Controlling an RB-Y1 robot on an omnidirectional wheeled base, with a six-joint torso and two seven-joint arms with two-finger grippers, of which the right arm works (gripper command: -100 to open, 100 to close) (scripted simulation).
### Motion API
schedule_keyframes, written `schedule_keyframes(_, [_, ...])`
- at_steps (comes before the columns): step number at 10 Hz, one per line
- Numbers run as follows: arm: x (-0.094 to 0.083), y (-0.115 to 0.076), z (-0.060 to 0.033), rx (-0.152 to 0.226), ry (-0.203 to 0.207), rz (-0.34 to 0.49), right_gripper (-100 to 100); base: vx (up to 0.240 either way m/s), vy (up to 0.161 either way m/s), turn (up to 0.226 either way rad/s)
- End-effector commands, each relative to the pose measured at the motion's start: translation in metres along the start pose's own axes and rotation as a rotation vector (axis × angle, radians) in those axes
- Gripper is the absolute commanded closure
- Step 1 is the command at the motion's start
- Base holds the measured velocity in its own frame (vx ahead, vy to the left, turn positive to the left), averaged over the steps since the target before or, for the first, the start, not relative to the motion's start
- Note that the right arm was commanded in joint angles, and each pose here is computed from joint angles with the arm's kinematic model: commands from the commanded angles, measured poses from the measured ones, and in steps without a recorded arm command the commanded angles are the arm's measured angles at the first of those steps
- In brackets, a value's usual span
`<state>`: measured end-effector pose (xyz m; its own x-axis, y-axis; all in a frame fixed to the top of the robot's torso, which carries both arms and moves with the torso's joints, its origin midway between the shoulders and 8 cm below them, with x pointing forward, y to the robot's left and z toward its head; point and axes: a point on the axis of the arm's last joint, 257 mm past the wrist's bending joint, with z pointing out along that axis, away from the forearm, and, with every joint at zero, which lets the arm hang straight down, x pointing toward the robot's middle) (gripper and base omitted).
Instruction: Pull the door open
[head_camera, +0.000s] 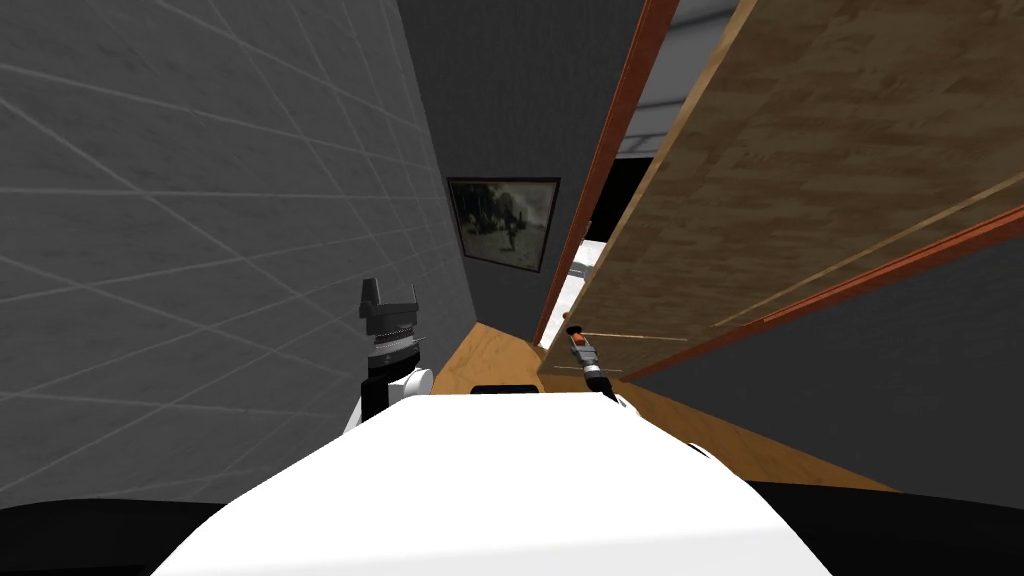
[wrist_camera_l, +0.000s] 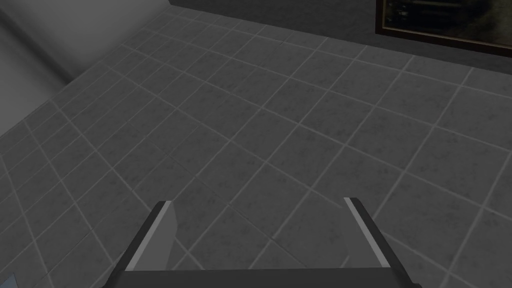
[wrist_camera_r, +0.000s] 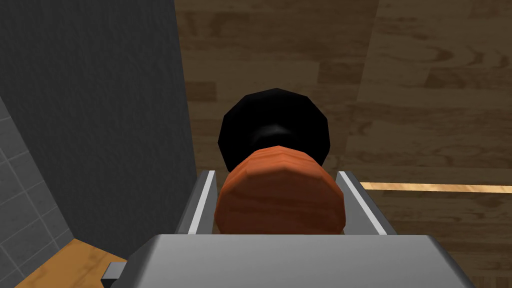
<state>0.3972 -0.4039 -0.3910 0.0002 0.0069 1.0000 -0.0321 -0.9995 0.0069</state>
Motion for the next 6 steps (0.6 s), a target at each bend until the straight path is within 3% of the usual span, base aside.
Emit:
schedule_keyframes(1, [-0.001, -0.003, -0.006, 0.028, 0.001, 0.005, 100, -0.193, -0.053, 0.084])
schedule_keyframes(3, [-0.001, -0.006, -0.0129, 0.059, 0.0, 0.007, 100, -0.208, -0.07, 0.076])
schedule_keyframes(4, [-0.001, -0.004, -0.0102, 0.049, -0.001, 0.005, 100, -0.11, -0.048, 0.028])
schedule_keyframes(6, [-0.003, -0.005, -0.0188, 0.075, -0.002, 0.006, 100, -0.206, -0.051, 0.141])
